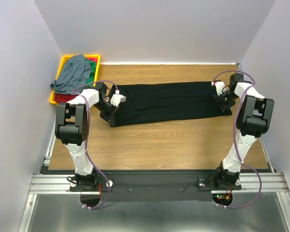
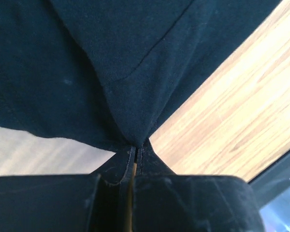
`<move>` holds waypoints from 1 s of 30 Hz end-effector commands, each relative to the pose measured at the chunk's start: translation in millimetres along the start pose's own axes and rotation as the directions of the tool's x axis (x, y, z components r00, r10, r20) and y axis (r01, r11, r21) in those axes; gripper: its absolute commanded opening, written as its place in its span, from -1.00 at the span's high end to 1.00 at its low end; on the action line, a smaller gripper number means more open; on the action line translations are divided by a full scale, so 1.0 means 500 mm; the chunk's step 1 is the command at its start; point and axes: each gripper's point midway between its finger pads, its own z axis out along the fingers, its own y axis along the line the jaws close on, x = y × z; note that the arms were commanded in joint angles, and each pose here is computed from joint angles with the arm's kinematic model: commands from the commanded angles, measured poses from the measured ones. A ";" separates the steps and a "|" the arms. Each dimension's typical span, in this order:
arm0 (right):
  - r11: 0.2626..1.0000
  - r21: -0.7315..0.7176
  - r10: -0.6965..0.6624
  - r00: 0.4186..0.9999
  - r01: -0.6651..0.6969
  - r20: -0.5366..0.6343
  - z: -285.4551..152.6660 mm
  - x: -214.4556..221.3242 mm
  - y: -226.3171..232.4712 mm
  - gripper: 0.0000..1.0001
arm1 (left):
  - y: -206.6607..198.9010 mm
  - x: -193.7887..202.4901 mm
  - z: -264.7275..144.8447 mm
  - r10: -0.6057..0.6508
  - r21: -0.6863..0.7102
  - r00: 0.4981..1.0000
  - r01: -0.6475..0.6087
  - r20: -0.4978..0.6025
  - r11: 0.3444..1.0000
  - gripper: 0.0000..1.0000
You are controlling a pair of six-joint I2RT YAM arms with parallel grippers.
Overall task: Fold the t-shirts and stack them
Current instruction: Fold the tshirt
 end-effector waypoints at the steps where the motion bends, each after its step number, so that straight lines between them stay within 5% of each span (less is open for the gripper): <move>1: 0.997 0.001 -0.076 0.988 0.077 -0.136 -0.003 0.089 0.020 0.05 | -0.023 0.095 -0.011 -0.059 0.001 0.986 0.060 -0.158 0.998 1.00; 11: 0.993 -0.072 -0.110 0.977 0.098 -0.181 -0.050 0.147 0.085 0.03 | -0.002 0.080 -0.034 -0.038 -0.084 0.992 0.028 -0.118 0.996 0.99; 14: 0.995 -0.063 -0.090 0.984 0.081 -0.153 -0.069 0.119 0.072 -0.04 | -0.008 0.062 -0.049 -0.015 -0.055 0.993 0.008 -0.113 0.998 0.52; 16: 0.996 -0.056 -0.073 0.996 0.070 -0.053 -0.102 0.055 0.058 -0.12 | -0.013 0.032 -0.074 0.030 -0.050 0.997 -0.034 -0.072 0.998 0.27; 21: 0.989 -0.142 -0.018 0.990 0.039 0.141 -0.190 -0.074 0.083 -0.22 | -0.018 -0.030 -0.140 0.114 -0.068 0.993 -0.113 0.025 0.991 0.04; 30: 0.962 -0.194 -0.102 0.912 0.193 0.398 -0.207 -0.338 0.305 0.07 | 0.025 -0.120 -0.173 -0.005 -0.056 0.962 0.021 0.271 0.998 0.05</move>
